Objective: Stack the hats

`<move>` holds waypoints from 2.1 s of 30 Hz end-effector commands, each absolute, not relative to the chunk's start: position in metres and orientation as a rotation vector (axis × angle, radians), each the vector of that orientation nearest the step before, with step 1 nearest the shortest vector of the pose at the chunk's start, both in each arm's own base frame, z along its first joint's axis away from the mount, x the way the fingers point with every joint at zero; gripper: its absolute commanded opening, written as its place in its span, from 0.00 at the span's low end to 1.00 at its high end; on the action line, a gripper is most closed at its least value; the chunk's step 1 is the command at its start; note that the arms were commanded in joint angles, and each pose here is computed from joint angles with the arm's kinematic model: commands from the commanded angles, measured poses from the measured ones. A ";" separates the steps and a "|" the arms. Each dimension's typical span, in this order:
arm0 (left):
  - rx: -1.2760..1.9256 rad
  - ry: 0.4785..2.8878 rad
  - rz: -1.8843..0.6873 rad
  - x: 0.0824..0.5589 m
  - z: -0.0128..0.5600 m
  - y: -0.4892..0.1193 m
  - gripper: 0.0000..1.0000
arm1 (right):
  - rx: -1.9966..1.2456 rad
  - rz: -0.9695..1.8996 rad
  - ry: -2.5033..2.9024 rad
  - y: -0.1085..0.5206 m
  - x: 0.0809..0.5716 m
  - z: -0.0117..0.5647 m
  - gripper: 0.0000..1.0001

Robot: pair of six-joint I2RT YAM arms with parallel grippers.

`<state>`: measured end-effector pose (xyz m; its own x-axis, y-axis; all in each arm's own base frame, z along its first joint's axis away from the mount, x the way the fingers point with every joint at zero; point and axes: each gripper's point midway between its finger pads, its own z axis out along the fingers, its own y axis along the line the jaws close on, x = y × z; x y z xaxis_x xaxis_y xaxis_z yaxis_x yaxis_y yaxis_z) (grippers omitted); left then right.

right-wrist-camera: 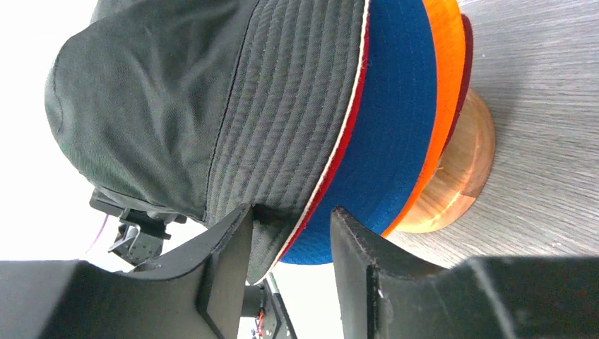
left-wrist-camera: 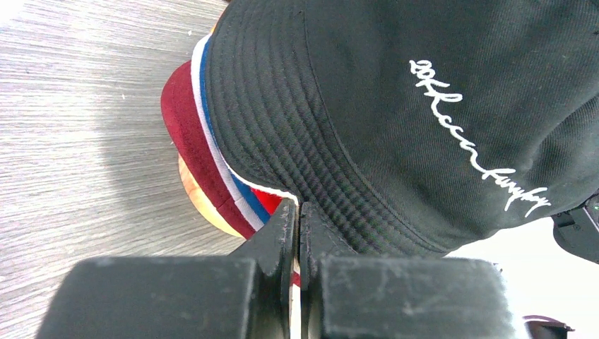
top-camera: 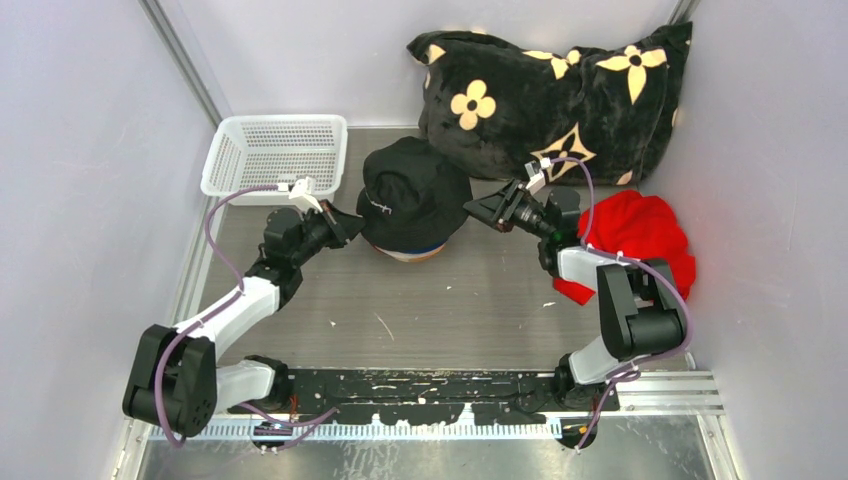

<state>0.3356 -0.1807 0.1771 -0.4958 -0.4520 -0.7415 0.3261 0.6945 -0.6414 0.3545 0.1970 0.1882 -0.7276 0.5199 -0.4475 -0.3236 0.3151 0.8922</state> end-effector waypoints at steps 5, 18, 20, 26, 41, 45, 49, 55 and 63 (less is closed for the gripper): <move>-0.069 1.885 -0.925 0.333 0.167 -0.183 0.00 | 0.071 1.565 1.728 0.209 0.360 0.224 0.37; -0.105 1.936 -0.887 0.339 0.146 -0.179 0.00 | 0.216 1.536 1.831 0.209 0.381 0.174 0.01; -0.107 1.939 -0.885 0.340 0.144 -0.179 0.00 | 0.216 1.537 1.842 0.211 0.382 0.169 0.01; -0.115 1.936 -0.873 0.342 0.145 -0.178 0.00 | 0.195 1.531 1.845 0.214 0.384 0.169 0.01; -0.402 1.914 -0.354 0.358 0.177 -0.092 0.51 | 0.229 0.992 1.915 0.157 0.407 0.186 1.00; -0.504 1.846 -0.206 0.366 0.197 -0.064 0.87 | 0.322 0.781 1.882 0.123 0.414 0.194 1.00; -0.556 1.825 -0.127 0.374 0.211 -0.052 1.00 | 0.520 0.485 1.786 0.067 0.417 0.203 1.00; -0.681 1.849 -0.039 0.381 0.202 -0.041 1.00 | 0.608 0.281 1.592 0.023 0.407 0.218 1.00; -0.692 1.864 -0.046 0.384 0.188 -0.044 1.00 | 0.578 0.275 1.597 0.026 0.408 0.212 1.00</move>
<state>0.3791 -0.0491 0.1773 -0.2980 -0.4617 -0.8354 -0.4140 0.8512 -0.3227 0.4015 0.0335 0.1878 -0.1232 0.5380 -0.8339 0.2130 0.8350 0.5073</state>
